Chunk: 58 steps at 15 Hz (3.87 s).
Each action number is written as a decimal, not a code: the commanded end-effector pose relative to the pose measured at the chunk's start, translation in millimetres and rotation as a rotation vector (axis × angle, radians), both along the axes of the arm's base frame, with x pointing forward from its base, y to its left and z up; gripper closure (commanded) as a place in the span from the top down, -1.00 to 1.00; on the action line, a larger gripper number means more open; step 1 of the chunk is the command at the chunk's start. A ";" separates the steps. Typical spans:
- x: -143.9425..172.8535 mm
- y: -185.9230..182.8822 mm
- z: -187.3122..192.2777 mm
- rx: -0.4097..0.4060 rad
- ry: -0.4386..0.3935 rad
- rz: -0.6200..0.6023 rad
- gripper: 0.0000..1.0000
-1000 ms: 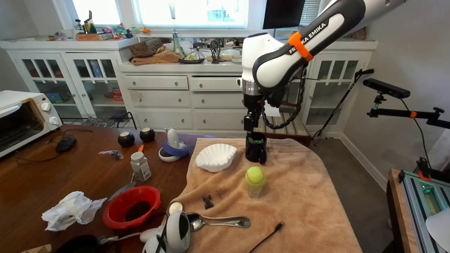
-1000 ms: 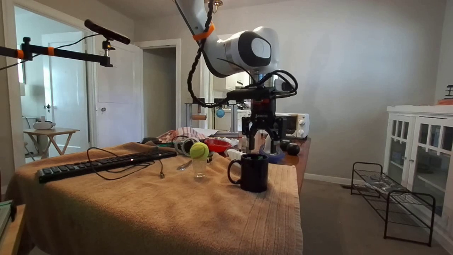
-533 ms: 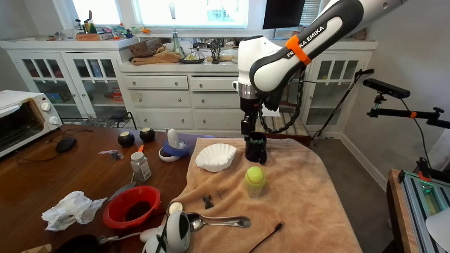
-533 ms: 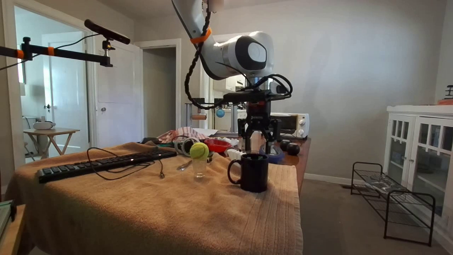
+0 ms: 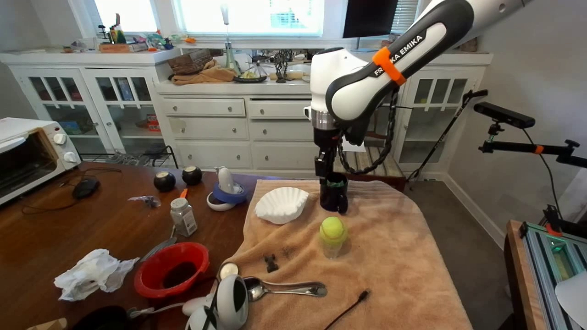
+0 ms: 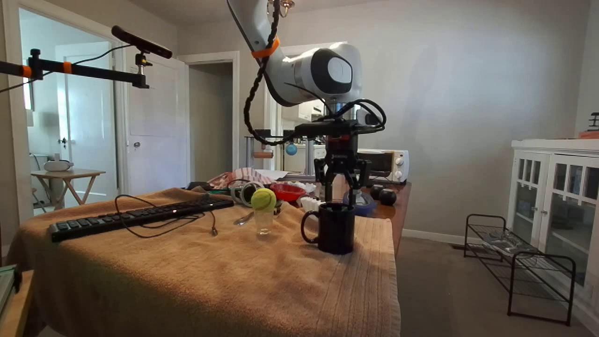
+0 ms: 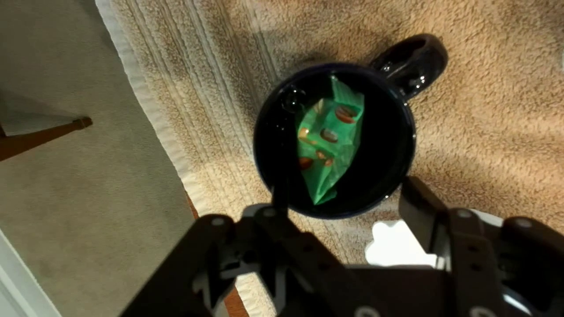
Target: Remove the silver spoons from the black mug, put them on the table, remove the green packet from the black mug and put it on the white cupcake holder
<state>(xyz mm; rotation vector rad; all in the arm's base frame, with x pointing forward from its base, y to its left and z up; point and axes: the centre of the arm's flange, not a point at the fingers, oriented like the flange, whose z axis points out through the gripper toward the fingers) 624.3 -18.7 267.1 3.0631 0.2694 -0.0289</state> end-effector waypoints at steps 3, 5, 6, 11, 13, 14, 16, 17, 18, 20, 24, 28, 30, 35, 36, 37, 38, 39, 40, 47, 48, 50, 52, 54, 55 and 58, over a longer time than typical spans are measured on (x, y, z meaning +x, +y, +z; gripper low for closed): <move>-10.5 -1.0 -6.5 0.002 0.005 -0.022 0.28; -13.4 -3.1 -5.8 0.003 0.004 -0.031 0.28; -14.6 -4.4 -6.3 0.004 0.005 -0.037 0.26; -19.9 -8.2 -2.7 0.008 -0.002 -0.063 0.06; -21.6 -8.9 1.8 0.006 -0.012 -0.069 0.02; -22.4 -10.0 2.4 0.004 -0.012 -0.072 0.02; -24.6 -12.2 4.4 0.005 -0.016 -0.080 0.05; -25.9 -12.9 5.8 0.005 -0.020 -0.084 0.03; -26.9 -13.3 6.6 0.004 -0.022 -0.086 0.02; -28.0 -14.4 4.7 0.007 -0.017 -0.089 -0.04; -30.2 -14.2 -3.8 0.015 0.006 -0.092 -0.20; -32.6 -15.7 -8.9 0.019 0.019 -0.101 -0.20; -34.1 -17.6 -13.8 0.021 0.033 -0.110 -0.18; -33.9 -21.3 -27.1 0.027 0.062 -0.123 -0.26; -33.5 -22.1 -29.8 0.027 0.068 -0.125 -0.25; -33.2 -22.6 -32.5 0.027 0.074 -0.127 -0.26; -32.6 -22.7 -35.5 0.028 0.079 -0.128 -0.23; -32.7 -22.4 -36.9 0.029 0.083 -0.128 -0.26; -32.5 -22.2 -38.0 0.030 0.084 -0.128 -0.66; -33.0 -23.7 -31.4 0.024 0.068 -0.134 -0.97; -32.9 -24.2 -29.7 0.023 0.064 -0.136 -0.99; -32.8 -26.1 -24.9 0.018 0.055 -0.145 -0.99; -32.5 -30.2 -15.5 0.011 0.037 -0.159 -0.99; -32.2 -35.1 -1.3 0.004 0.010 -0.172 -0.99; -32.2 -36.6 5.6 -0.001 -0.005 -0.179 -0.99; -29.4 -37.9 23.1 -0.001 -0.043 -0.184 -0.99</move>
